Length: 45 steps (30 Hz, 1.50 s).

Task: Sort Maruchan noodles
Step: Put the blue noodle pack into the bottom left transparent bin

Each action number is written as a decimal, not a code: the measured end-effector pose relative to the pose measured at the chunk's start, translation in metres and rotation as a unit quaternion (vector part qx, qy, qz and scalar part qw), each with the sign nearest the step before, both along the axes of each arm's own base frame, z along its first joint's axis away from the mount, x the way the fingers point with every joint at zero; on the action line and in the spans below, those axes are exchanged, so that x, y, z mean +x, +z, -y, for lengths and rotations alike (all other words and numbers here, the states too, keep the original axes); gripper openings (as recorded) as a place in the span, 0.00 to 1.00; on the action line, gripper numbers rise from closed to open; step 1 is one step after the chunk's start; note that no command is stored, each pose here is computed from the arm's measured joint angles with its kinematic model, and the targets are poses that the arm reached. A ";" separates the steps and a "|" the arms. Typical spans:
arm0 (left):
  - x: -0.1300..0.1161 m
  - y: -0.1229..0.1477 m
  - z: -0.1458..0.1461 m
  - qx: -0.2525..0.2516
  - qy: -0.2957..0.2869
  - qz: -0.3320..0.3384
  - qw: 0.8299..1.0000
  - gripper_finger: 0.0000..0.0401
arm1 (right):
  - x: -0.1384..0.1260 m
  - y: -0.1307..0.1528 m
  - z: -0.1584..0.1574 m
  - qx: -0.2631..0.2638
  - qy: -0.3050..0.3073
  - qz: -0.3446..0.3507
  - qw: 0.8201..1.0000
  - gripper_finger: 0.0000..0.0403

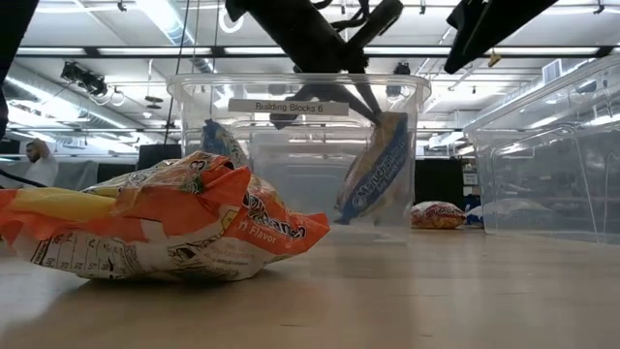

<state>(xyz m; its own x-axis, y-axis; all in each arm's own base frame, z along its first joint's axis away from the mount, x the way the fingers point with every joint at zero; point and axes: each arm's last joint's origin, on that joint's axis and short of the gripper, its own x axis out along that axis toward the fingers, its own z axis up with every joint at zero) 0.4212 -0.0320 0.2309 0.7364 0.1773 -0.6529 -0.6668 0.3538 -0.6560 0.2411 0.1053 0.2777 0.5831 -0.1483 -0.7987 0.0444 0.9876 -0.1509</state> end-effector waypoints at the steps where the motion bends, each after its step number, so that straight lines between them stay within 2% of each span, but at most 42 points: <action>1: -0.001 -0.002 0.001 0.003 -0.005 -0.009 1.000 0.00 | 0.000 0.000 0.000 0.000 -0.001 0.000 1.000 0.54; 4: -0.001 -0.003 0.001 -0.002 -0.020 -0.016 1.000 0.01 | 0.001 0.000 0.001 0.001 -0.003 0.000 1.000 0.54; 8: -0.005 -0.006 0.001 0.001 -0.026 -0.043 0.999 0.09 | 0.001 0.000 0.001 0.002 -0.003 0.004 1.000 0.54; 16: -0.005 -0.003 -0.001 0.014 -0.038 -0.051 0.998 0.21 | 0.003 0.001 0.003 0.005 -0.008 0.007 1.000 0.54; 19: -0.005 0.013 -0.004 0.023 -0.045 -0.043 0.998 0.25 | 0.003 0.001 0.004 0.005 -0.010 0.007 1.000 0.54; 23: -0.013 0.050 -0.006 0.016 -0.071 -0.019 0.997 0.26 | 0.003 0.001 0.005 0.004 -0.012 0.005 1.000 0.54; 28: -0.045 0.087 0.020 0.021 -0.120 -0.052 0.991 0.24 | 0.000 0.001 0.006 0.000 -0.013 -0.004 1.000 0.54; 32: -0.084 0.096 0.066 0.024 -0.190 -0.121 0.974 0.24 | -0.008 0.005 0.006 -0.001 -0.007 -0.006 1.000 0.54; 36: -0.126 0.098 0.112 0.018 -0.232 -0.185 0.955 0.25 | -0.021 0.017 0.006 0.008 0.000 0.007 1.000 0.54; 41: -0.169 0.085 0.171 0.079 -0.362 -0.235 0.899 0.28 | -0.043 0.037 0.002 0.016 0.032 0.055 0.998 0.54; 43: -0.181 0.080 0.182 0.084 -0.402 -0.248 0.877 0.31 | -0.051 0.046 0.000 0.024 0.055 0.082 0.995 0.54; 45: -0.185 0.076 0.185 0.078 -0.425 -0.254 0.865 0.33 | -0.057 0.053 -0.002 0.040 0.066 0.107 0.991 0.54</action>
